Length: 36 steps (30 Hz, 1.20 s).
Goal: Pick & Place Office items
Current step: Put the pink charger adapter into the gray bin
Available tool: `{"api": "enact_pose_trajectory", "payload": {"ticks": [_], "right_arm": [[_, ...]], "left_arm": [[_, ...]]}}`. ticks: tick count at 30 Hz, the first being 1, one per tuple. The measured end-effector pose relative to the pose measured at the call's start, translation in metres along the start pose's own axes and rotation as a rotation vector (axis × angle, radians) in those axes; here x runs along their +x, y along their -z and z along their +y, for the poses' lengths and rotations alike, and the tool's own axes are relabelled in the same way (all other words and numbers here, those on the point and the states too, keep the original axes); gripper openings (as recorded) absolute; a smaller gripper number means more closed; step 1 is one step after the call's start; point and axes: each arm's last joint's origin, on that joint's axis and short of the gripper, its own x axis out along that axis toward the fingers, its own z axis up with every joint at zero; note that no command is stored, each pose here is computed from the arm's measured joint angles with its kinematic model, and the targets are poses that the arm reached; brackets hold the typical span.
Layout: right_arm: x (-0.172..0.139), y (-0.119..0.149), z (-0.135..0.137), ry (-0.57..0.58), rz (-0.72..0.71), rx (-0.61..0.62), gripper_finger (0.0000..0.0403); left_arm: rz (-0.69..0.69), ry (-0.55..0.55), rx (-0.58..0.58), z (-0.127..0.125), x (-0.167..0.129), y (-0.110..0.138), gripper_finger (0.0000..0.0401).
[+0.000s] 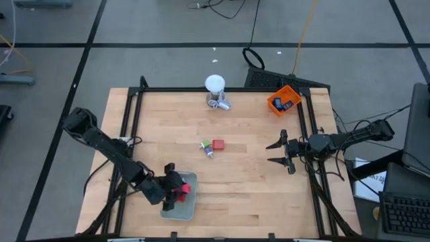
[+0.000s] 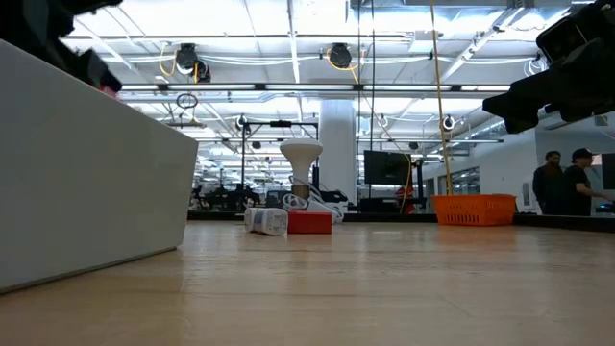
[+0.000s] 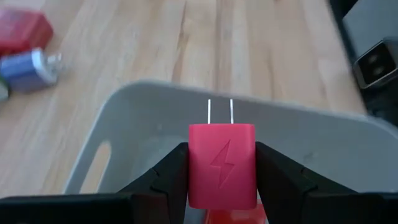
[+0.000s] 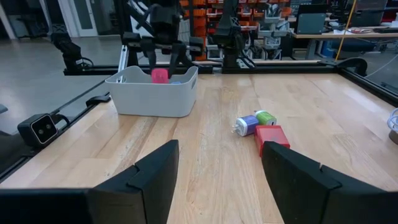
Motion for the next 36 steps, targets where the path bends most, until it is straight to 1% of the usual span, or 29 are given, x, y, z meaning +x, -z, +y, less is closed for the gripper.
{"api": "enact_pose_trajectory", "payload": {"ticks": [5, 13, 24, 32, 36], "right_arm": [[0.0, 0.0, 0.0, 0.0, 0.0, 0.0, 0.022], [0.0, 0.0, 0.0, 0.0, 0.0, 0.0, 0.022], [0.0, 0.0, 0.0, 0.0, 0.0, 0.0, 0.022], [0.0, 0.0, 0.0, 0.0, 0.0, 0.0, 0.022], [0.0, 0.0, 0.0, 0.0, 0.0, 0.0, 0.022]], "left_arm": [[0.061, -0.037, -0.021, 0.002, 0.006, 0.009, 0.0154], [0.101, -0.043, -0.019, 0.003, 0.014, 0.014, 0.0154], [0.124, -0.071, -0.045, 0.003, 0.022, 0.021, 0.0154], [0.123, -0.076, -0.064, 0.007, 0.025, 0.018, 0.0155], [0.116, -0.078, -0.073, 0.009, 0.026, 0.016, 0.0168]]}}
